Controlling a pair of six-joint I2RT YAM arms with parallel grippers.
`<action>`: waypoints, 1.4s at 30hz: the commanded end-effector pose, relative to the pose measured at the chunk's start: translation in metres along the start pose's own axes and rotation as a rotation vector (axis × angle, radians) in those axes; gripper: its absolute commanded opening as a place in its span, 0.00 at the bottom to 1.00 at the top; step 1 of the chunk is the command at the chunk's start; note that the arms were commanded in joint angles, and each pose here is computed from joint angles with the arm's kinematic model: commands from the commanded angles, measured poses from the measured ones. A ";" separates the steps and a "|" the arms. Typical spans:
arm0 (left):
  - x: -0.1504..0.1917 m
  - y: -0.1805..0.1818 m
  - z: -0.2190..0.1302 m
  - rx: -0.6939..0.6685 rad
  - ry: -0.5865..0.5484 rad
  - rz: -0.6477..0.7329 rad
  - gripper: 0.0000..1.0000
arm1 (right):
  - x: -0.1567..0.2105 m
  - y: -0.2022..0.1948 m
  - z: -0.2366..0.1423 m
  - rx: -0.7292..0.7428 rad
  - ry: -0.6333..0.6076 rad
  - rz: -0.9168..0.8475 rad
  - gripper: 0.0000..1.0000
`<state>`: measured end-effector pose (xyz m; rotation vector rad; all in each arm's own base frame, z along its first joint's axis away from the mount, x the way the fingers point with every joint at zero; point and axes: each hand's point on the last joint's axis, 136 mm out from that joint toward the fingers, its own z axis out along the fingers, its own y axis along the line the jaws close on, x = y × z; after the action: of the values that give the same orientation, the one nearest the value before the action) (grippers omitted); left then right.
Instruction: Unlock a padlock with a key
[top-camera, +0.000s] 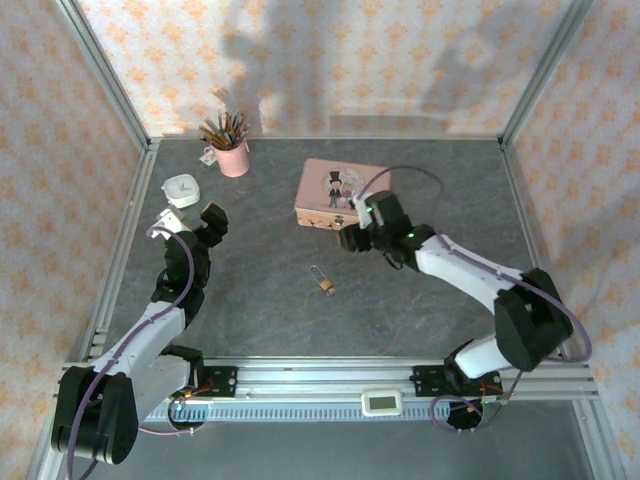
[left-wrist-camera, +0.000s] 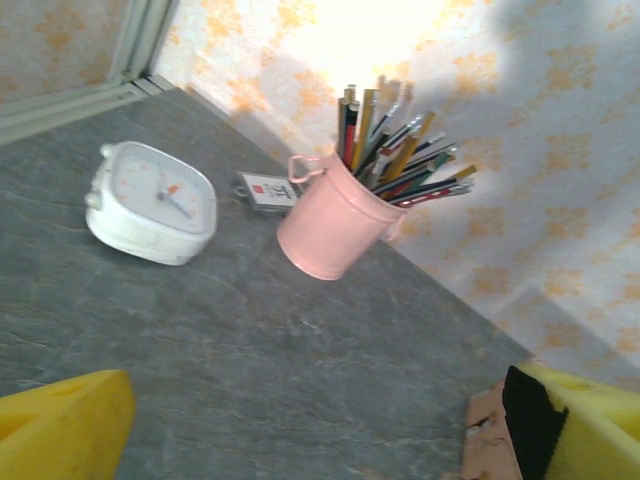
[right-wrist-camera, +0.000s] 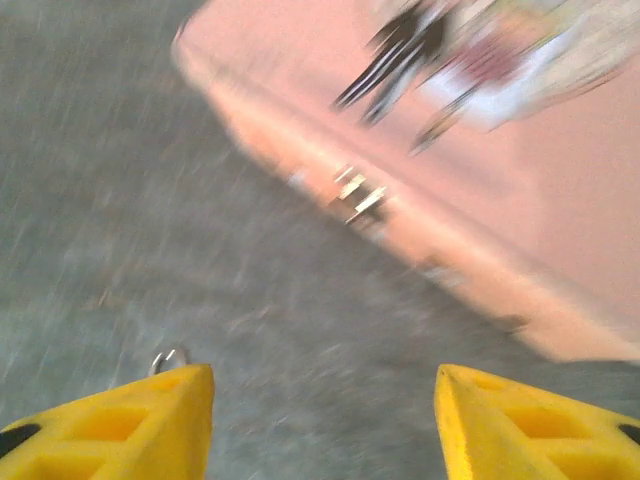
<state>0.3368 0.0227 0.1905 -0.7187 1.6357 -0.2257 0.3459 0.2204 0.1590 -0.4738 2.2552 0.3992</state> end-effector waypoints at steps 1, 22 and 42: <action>-0.019 0.014 0.001 -0.116 -0.052 0.095 0.97 | -0.039 -0.058 -0.032 0.217 -0.203 0.083 0.61; -0.002 0.068 0.028 -0.395 -0.119 0.382 0.98 | 0.041 -0.243 -0.073 0.701 -0.563 0.328 0.65; 0.014 0.037 0.001 -0.004 -0.331 0.481 0.99 | 0.062 -0.236 -0.069 0.640 -0.657 0.326 1.00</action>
<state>0.3218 0.0505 0.1024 -0.3517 1.6775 0.3091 0.3692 -0.0290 0.1109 0.3343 1.7334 -0.0275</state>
